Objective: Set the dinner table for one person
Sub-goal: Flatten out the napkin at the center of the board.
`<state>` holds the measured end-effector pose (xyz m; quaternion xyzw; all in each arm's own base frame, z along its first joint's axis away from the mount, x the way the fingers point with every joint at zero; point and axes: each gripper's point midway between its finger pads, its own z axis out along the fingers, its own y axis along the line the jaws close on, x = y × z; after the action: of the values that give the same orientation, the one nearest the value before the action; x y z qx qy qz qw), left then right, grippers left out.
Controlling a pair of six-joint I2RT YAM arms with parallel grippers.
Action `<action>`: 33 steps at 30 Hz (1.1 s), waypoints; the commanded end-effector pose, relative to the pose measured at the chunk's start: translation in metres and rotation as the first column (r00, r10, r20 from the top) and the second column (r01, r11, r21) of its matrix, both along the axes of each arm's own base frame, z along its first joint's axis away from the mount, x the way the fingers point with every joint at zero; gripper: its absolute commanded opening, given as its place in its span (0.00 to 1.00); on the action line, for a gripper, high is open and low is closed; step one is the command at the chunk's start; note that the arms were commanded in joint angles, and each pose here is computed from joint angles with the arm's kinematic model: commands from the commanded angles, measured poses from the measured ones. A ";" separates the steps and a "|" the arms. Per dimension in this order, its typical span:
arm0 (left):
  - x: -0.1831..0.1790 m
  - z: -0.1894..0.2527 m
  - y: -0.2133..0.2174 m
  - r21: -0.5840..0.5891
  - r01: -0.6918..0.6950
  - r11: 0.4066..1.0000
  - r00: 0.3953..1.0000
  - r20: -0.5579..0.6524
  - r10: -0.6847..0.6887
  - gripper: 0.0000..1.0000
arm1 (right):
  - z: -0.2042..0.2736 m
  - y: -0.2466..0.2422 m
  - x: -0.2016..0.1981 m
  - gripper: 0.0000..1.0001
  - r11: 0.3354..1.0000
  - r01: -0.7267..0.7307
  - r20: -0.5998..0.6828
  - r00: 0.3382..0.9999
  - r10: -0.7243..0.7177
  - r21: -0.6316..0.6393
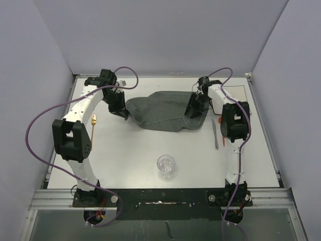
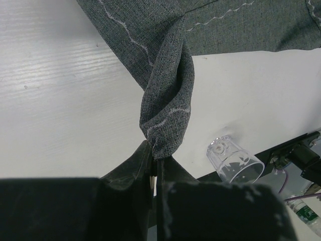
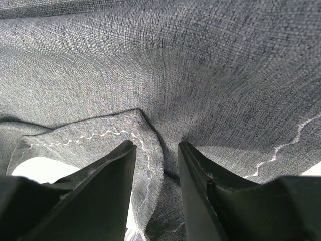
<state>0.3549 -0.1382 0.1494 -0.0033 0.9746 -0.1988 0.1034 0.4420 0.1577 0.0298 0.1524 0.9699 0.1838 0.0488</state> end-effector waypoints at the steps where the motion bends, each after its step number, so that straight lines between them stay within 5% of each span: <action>1: 0.006 0.019 -0.004 -0.025 0.026 0.999 0.996 0.084 -0.024 0.00 | -0.002 0.004 0.000 0.40 1.000 -0.019 -0.001 1.000 0.019 0.017; 10: 0.005 0.018 -0.003 -0.019 0.024 1.000 0.996 0.081 -0.022 0.00 | -0.003 0.021 -0.004 0.31 0.996 -0.071 -0.016 0.997 0.072 0.056; 16: 0.005 0.014 -0.003 -0.017 0.023 1.000 0.997 0.072 -0.022 0.00 | 0.011 0.026 -0.003 0.00 0.993 -0.092 0.019 0.996 0.091 0.076; 33: 0.004 0.017 -0.003 -0.013 0.025 1.000 0.997 0.079 -0.024 0.00 | 0.107 0.017 -0.006 0.02 0.990 -0.128 0.192 0.975 0.114 0.059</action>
<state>0.3533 -0.1380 0.1469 -0.0034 0.9752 -0.1976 0.1001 0.4222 0.1726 0.0571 0.1045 0.9727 0.2047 0.0330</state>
